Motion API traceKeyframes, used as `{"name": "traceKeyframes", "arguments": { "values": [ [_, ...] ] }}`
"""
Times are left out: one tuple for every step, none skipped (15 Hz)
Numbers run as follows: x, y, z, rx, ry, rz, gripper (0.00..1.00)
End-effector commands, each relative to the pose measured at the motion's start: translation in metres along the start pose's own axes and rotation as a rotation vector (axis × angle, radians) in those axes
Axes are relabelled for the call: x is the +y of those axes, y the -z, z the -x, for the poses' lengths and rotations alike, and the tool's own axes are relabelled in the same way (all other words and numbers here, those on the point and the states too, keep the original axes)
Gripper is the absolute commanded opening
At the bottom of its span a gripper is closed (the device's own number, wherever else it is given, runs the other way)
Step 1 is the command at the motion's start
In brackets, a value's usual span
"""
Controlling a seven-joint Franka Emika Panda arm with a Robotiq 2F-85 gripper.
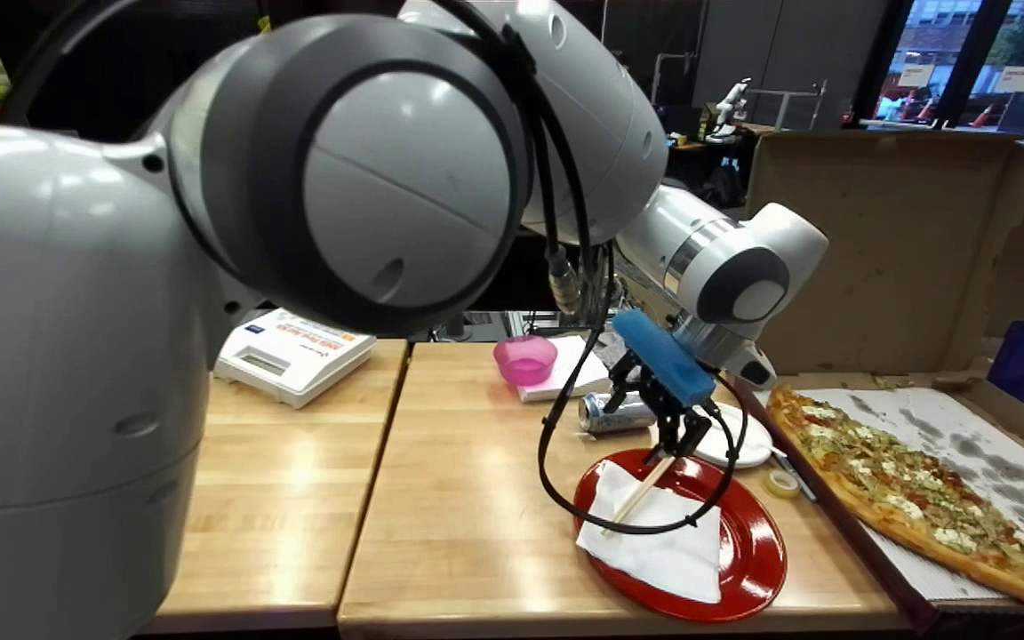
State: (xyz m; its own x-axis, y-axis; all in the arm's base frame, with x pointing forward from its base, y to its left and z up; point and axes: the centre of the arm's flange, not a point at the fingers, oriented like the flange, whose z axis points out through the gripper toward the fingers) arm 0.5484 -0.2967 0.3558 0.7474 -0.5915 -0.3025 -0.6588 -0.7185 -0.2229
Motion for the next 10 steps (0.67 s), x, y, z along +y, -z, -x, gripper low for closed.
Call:
{"name": "traceKeyframes", "arguments": {
  "values": [
    [0.014,-0.001,0.003,0.115,0.017,0.067,1.0],
    [0.018,0.0,0.006,0.165,0.032,0.102,1.0],
    [0.022,0.002,0.007,0.213,0.046,0.141,1.0],
    [0.024,0.004,0.009,0.234,0.047,0.165,1.0],
    [0.025,0.004,0.013,0.2,0.053,0.177,1.0],
    [0.02,0.0,-0.013,0.19,0.042,0.153,1.0],
    [0.022,-0.001,-0.011,0.186,0.044,0.163,1.0],
    [0.023,0.0,-0.008,0.185,0.046,0.166,1.0],
    [0.023,0.001,-0.007,0.185,0.046,0.166,1.0],
    [0.023,0.002,-0.005,0.186,0.047,0.165,1.0]
  ]
}}
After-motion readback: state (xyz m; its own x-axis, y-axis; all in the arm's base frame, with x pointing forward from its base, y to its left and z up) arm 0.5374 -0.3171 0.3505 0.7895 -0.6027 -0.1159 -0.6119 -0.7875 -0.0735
